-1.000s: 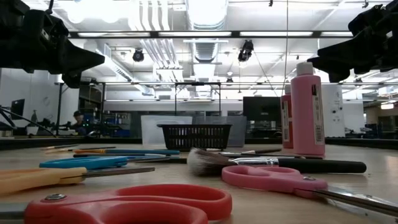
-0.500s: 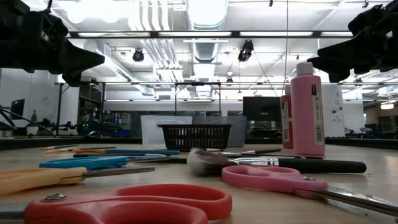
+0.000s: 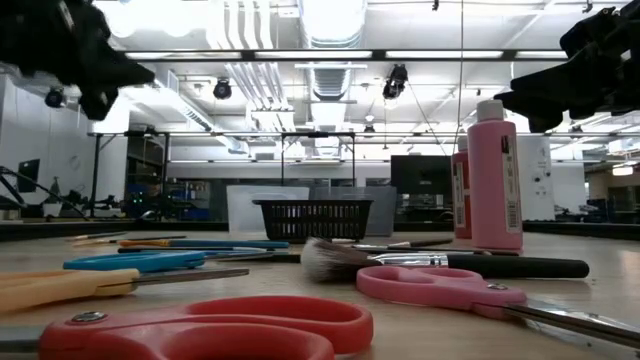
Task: Pick & Place Paint Supplies
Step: Put the pink paint bottle into the transparent bin
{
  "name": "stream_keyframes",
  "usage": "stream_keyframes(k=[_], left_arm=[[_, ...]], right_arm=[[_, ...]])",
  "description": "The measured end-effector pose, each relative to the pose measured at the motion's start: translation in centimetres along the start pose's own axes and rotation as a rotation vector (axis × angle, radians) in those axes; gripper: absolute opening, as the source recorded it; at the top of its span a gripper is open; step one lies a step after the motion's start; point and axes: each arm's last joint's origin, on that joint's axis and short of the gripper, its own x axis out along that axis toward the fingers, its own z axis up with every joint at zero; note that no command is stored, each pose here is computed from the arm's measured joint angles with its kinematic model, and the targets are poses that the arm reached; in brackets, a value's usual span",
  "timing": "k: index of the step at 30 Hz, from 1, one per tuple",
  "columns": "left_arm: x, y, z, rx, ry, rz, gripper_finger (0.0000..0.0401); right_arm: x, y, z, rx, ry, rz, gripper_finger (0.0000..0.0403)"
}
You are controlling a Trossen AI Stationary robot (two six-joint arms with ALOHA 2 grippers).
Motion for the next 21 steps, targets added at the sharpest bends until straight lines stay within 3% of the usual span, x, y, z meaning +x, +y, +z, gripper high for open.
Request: stream_keyframes(k=[6, 11, 16, 21], left_arm=[[-1.0, -2.4, 6.0, -0.121, 0.147, 0.07, 0.0085], [-0.1, -4.5, 9.1, -0.125, 0.565, 0.156, 0.017], [1.9, -6.2, 10.3, -0.104, 0.98, 0.297, 0.0251], [3.9, -8.1, 9.4, -0.043, 1.212, 0.314, 0.0307]], right_arm=[[0.0, 0.0, 0.0, -0.001, 0.0, -0.001, 0.0221], [0.0, 0.0, 0.0, -0.001, 0.0, 0.0, 0.0221], [0.0, 0.0, 0.0, -0.001, 0.0, -0.001, 0.0221], [0.0, 0.0, 0.0, -0.001, 0.0, 0.0, 0.0221]])
